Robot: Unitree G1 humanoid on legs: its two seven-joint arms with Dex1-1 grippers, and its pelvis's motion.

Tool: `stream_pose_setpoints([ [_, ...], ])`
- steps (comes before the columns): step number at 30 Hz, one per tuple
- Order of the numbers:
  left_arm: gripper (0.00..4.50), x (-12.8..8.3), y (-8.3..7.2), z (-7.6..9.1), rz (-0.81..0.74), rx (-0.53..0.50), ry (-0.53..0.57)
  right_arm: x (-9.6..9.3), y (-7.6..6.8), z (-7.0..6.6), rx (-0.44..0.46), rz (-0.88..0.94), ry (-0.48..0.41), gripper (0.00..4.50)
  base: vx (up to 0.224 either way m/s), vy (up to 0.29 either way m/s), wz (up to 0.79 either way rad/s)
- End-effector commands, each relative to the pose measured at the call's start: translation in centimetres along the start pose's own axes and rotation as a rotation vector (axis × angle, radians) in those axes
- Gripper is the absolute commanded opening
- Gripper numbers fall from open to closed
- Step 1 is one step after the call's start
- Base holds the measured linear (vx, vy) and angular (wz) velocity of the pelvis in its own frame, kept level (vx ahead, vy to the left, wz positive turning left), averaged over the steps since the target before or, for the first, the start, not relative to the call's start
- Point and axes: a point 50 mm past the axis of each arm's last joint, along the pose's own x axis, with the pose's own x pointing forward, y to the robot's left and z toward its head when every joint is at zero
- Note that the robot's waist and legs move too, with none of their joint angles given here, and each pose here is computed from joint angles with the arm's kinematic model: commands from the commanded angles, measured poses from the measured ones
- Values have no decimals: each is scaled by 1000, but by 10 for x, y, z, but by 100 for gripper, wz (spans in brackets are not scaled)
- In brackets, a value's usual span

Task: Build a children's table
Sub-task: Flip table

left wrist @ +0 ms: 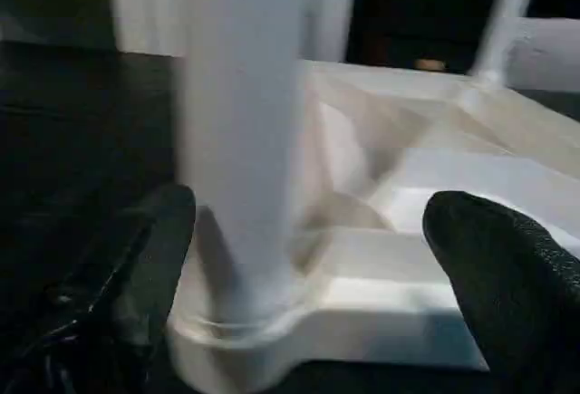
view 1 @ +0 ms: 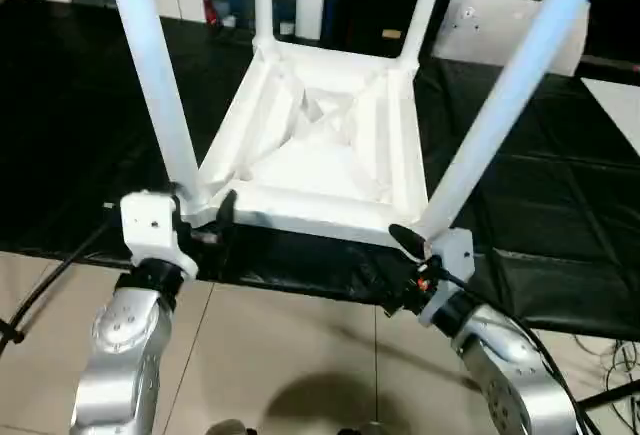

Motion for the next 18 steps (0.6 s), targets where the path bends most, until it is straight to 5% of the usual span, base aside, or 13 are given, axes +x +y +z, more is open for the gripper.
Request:
stream_pose_setpoints([
  [1, 447, 4, 7, -2, 30, 11, 23, 1, 1, 1, 10, 22, 9, 450, 0, 0, 0],
  [8, 386, 11, 18, -4, 90, 9, 41, 3, 7, 0, 22, 63, 20, 450, 0, 0, 0],
  [18, 316, 34, 10, -10, -10, 8, 68, 10, 13, -2, 23, 87, 25, 450, 0, 0, 0],
])
